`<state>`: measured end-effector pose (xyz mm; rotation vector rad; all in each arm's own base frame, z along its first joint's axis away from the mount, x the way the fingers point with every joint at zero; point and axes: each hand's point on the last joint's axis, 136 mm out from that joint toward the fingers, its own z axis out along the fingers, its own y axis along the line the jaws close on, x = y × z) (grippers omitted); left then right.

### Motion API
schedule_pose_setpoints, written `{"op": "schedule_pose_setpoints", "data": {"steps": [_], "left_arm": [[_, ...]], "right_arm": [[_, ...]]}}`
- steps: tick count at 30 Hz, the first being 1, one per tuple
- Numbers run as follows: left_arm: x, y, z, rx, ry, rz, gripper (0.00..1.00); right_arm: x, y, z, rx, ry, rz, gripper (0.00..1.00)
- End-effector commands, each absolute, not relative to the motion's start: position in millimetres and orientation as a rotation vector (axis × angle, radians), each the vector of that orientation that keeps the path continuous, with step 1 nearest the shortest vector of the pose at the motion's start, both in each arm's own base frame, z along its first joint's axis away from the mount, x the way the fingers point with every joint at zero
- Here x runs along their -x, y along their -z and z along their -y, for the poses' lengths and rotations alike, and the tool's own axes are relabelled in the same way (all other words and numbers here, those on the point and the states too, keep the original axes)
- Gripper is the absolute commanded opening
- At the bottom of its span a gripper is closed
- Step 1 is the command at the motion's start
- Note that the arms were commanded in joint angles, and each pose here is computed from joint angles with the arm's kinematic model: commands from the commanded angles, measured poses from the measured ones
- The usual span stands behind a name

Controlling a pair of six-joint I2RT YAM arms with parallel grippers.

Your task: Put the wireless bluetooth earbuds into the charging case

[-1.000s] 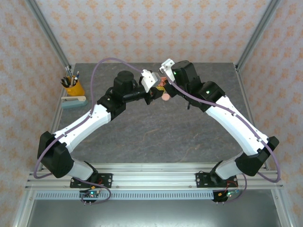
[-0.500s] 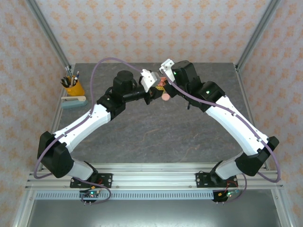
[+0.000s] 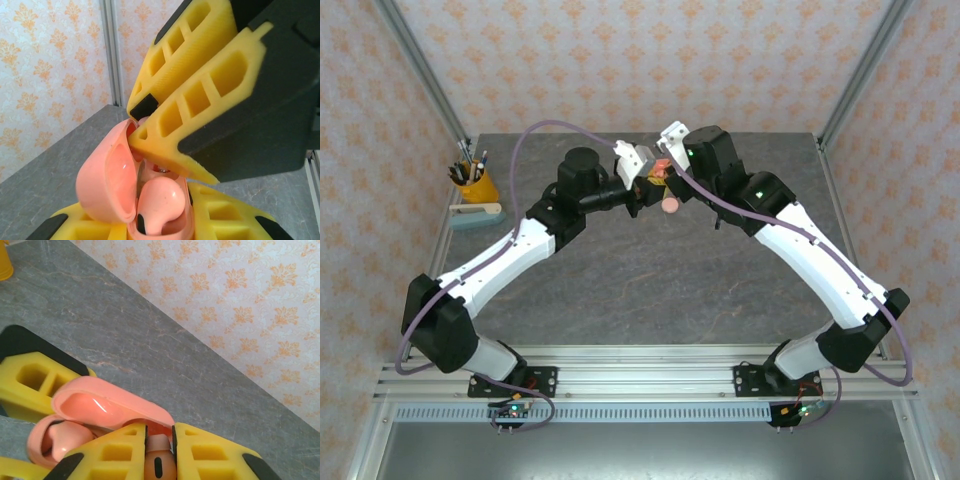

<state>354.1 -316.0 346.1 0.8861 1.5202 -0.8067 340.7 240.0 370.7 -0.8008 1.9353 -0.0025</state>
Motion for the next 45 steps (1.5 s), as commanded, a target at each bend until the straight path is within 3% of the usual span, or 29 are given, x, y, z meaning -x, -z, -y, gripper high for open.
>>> {"op": "schedule_pose_setpoints", "data": {"steps": [1,11,23,45], "left_arm": [[-356,-376,318,-0.855,0.821,-1.396,0.00],[-359,-369,319,-0.845,0.833,-1.410,0.00],[-359,-366,319,-0.841,0.837,-1.414,0.00],[-359,-363,318,-0.836,0.833,-1.417,0.00]], "right_arm": [[-338,-368,-250,0.824,-0.032,-1.947,0.22],[-344,-386,-251,0.775,-0.032,-1.915,0.37],[-346,-415,-258,0.701,-0.122,-1.876,0.48],[-367,-445,-233,0.417,-0.187,-1.889,0.55]]}}
